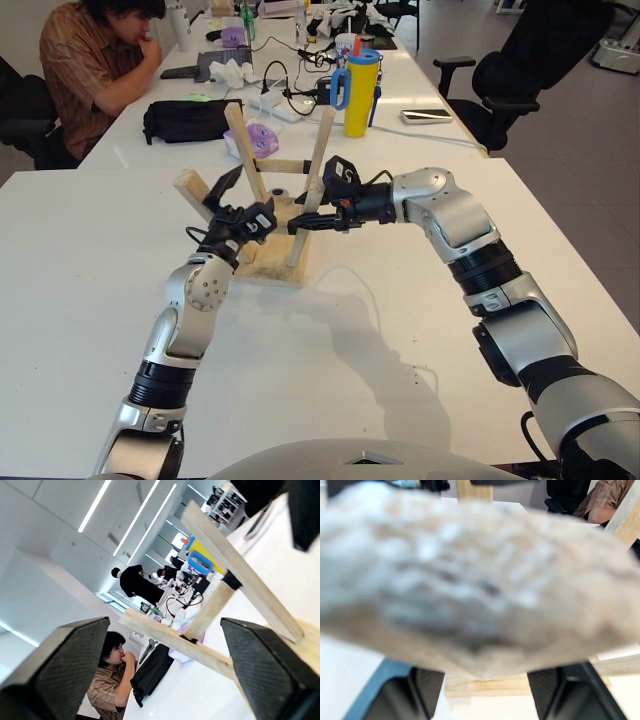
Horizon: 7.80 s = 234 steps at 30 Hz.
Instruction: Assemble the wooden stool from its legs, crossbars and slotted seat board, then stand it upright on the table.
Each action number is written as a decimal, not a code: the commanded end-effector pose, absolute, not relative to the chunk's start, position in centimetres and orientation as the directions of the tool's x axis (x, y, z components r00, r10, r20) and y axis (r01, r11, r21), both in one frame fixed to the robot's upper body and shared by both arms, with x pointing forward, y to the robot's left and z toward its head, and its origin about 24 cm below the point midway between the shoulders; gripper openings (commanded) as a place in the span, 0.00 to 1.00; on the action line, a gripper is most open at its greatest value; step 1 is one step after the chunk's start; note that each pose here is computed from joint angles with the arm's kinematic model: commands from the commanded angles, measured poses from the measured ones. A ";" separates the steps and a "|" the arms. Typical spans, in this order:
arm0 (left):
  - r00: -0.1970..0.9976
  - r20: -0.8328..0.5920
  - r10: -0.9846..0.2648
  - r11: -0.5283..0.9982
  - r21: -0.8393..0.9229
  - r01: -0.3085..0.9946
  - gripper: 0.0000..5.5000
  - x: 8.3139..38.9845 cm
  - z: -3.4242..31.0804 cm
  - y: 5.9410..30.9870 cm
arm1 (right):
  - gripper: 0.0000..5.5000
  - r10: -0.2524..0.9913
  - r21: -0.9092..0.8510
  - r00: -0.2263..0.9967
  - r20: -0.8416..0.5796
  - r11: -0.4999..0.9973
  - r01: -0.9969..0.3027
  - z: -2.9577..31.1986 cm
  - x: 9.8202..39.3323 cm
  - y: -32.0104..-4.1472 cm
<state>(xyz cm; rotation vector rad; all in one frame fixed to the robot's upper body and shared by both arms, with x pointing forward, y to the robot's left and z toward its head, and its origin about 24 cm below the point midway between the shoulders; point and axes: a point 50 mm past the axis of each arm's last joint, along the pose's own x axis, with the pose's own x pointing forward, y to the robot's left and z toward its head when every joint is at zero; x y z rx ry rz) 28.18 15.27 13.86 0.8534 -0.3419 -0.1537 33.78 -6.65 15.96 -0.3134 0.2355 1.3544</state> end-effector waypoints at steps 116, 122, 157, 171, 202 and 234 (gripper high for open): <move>0.895 -0.168 -0.412 0.800 0.403 0.444 0.76 19.6 2.9 23.3 | 0.01 0.849 -0.063 0.525 -0.059 0.522 -0.851 13.7 36.7 -10.1; 0.897 -0.199 -0.395 0.780 0.444 0.442 0.76 21.6 2.0 22.6 | 0.01 0.973 -0.022 0.137 -0.186 0.135 -0.991 12.2 33.5 -7.9; 0.941 -0.232 -0.247 0.859 0.397 0.323 0.76 14.6 1.8 24.0 | 0.01 0.476 0.091 0.801 -0.364 0.874 -0.478 4.0 26.2 -20.9; 0.793 -0.455 -0.405 0.697 0.408 0.590 0.76 16.4 -0.1 21.8 | 0.01 0.599 0.020 0.652 -0.465 0.744 -0.668 0.2 27.3 -16.1; 0.480 -0.230 -0.847 0.520 -0.172 0.837 0.76 21.5 11.8 14.8 | 0.01 0.847 0.427 0.498 -0.184 0.525 -0.736 11.4 26.9 -11.1; 0.455 -0.334 -0.826 0.510 -0.098 0.854 0.76 20.7 8.3 17.2 | 0.01 0.140 0.442 0.977 -0.161 0.895 -0.056 7.7 31.9 -23.8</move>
